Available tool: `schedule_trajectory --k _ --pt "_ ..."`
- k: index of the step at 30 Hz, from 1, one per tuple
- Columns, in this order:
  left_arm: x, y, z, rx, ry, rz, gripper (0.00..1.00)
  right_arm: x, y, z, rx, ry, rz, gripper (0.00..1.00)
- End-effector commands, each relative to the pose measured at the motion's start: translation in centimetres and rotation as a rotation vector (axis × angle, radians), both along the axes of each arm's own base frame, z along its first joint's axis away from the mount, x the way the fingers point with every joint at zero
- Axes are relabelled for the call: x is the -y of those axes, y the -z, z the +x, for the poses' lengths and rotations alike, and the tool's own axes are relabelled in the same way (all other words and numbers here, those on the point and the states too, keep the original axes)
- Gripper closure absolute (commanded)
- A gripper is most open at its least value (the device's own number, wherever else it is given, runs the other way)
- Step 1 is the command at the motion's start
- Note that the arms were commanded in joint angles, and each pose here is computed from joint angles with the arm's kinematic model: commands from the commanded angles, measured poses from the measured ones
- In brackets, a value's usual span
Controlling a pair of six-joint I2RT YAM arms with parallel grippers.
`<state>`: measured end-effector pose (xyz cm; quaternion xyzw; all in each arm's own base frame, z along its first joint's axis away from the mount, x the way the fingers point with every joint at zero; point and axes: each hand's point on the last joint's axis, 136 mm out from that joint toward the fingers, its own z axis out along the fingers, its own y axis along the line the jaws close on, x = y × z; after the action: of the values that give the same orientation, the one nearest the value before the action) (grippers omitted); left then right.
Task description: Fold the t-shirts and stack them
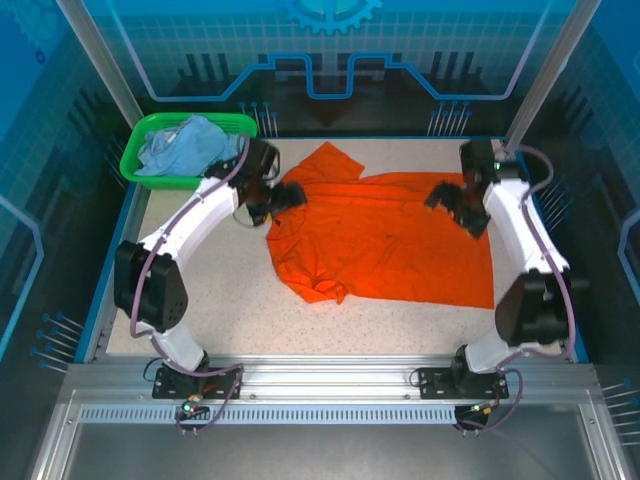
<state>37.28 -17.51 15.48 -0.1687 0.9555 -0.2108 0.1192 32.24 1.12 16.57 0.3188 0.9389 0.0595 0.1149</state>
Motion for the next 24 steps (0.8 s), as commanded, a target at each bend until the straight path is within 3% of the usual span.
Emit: schedule_trajectory --k 1,4,6,11,14,16,20,24 --pt "2.7 4.2 -6.2 -0.193 0.146 -0.137 0.18 1.0 5.4 -5.6 -0.173 0.082 -0.012 0.08" --pt "3.3 5.2 -10.2 -0.243 0.215 -0.141 0.2 2.0 7.7 -9.8 -0.212 0.174 0.034 0.12" --pt "4.3 5.0 -11.9 -0.266 0.208 -0.203 0.22 2.5 8.3 -10.7 -0.173 0.223 0.085 0.17" --pt "5.5 5.7 -13.5 -0.282 0.162 -0.145 0.25 3.2 9.6 -12.1 -0.198 0.188 0.089 0.2" --pt "6.6 6.2 -14.1 -0.309 0.143 -0.184 0.3 3.8 10.2 -12.9 -0.165 0.249 0.136 0.22" --pt "5.2 7.1 -14.4 -0.325 0.121 -0.119 0.29 4.4 10.4 -13.6 -0.153 0.311 0.156 0.23" --pt "3.0 7.2 -11.5 -0.279 0.07 -0.08 0.27 4.3 10.8 -13.7 -0.088 0.356 0.164 0.25" --pt "3.1 4.0 -4.4 -0.13 0.07 -0.035 0.32 3.7 9.8 -12.7 -0.068 0.318 0.119 0.27"
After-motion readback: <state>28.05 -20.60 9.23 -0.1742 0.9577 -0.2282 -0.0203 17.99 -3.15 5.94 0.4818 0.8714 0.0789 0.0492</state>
